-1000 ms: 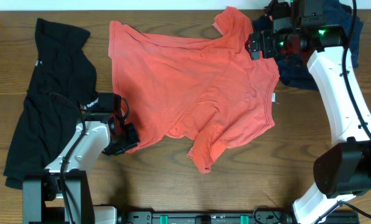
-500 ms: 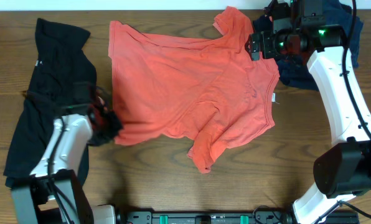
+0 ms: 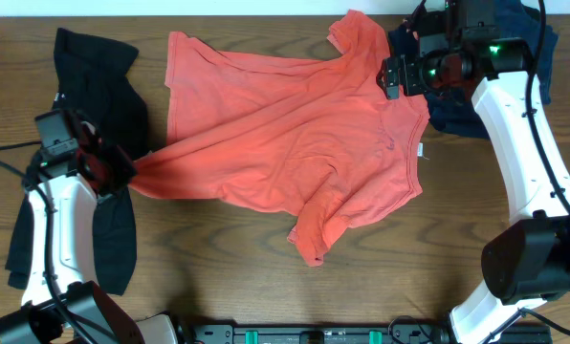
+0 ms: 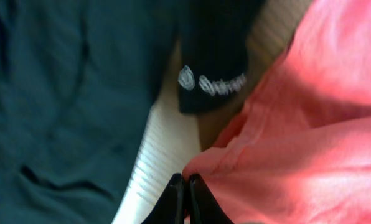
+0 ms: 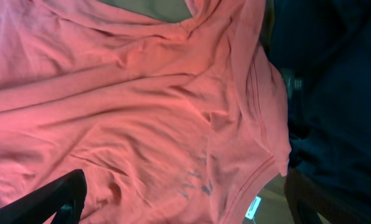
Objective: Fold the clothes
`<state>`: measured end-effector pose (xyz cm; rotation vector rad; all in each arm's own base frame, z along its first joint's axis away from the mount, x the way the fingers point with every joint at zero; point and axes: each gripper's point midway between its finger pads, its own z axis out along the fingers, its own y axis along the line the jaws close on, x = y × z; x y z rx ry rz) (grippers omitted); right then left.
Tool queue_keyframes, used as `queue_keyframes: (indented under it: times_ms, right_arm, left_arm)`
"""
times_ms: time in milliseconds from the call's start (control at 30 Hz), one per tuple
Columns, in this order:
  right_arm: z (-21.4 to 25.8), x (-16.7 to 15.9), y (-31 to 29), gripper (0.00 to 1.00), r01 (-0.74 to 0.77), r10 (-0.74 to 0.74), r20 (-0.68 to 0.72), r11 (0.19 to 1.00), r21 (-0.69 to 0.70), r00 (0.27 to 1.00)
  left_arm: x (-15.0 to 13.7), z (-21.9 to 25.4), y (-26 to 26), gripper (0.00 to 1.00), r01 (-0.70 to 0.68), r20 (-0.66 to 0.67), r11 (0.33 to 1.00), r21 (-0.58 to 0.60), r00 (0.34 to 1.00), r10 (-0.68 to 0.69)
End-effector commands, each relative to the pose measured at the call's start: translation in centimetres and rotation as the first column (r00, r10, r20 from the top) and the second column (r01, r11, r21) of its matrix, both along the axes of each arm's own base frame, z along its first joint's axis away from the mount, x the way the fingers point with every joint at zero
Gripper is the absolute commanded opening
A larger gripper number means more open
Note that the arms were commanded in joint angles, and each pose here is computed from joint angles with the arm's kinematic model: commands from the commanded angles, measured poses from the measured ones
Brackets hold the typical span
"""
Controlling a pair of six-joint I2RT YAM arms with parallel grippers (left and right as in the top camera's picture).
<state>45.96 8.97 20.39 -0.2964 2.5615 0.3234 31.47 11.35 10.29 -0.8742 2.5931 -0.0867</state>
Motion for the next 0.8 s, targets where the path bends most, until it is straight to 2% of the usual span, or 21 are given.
queue_keyframes:
  times_ms: [0, 200, 433, 500, 567, 633, 667, 767]
  right_arm:
    - [-0.1, 0.0, 0.3, 0.99, -0.019, 0.019, -0.001, 1.000, 0.001, 1.000]
    - [-0.1, -0.1, 0.4, 0.99, -0.019, 0.019, -0.001, 1.000, 0.001, 1.000]
    - [-0.5, -0.5, -0.2, 0.99, -0.007, 0.007, -0.028, 1.000, -0.011, 1.000]
    - [-0.5, -0.6, -0.4, 0.99, -0.003, 0.002, -0.033, 1.000, -0.011, 0.999]
    - [-0.6, -0.8, -0.5, 0.99, -0.001, 0.000, -0.043, 1.000, -0.012, 0.999]
    - [-0.6, -1.1, -0.5, 0.99, 0.009, -0.010, -0.055, 1.000, -0.007, 0.998]
    - [-0.6, -1.3, -0.5, 0.99, 0.019, -0.019, -0.064, 1.000, -0.004, 0.998]
    - [0.0, -2.3, -0.6, 0.99, 0.050, -0.049, -0.089, 0.999, 0.009, 0.995]
  left_arm:
    - [0.7, 1.2, 2.4, 0.06, -0.041, 0.049, 0.997, 0.072, 0.998, 0.037]
    - [2.7, 2.7, 3.8, 0.06, -0.062, 0.155, 0.992, 0.113, 0.987, 0.044]
    - [2.0, 2.5, 4.8, 0.08, -0.094, 0.126, 0.983, 0.161, 0.989, 0.074]
    - [1.8, 2.4, 5.0, 0.24, -0.101, 0.115, 0.980, 0.173, 0.990, 0.082]
    - [1.6, 2.4, 5.1, 0.33, -0.104, 0.106, 0.979, 0.176, 0.991, 0.086]
    - [1.4, 2.3, 5.2, 0.57, -0.109, 0.102, 0.979, 0.174, 0.991, 0.092]
    - [1.3, 2.3, 5.3, 0.74, -0.112, 0.099, 0.979, 0.173, 0.990, 0.096]
    - [0.8, 2.1, 5.4, 0.95, -0.119, 0.085, 0.979, 0.167, 0.991, 0.106]
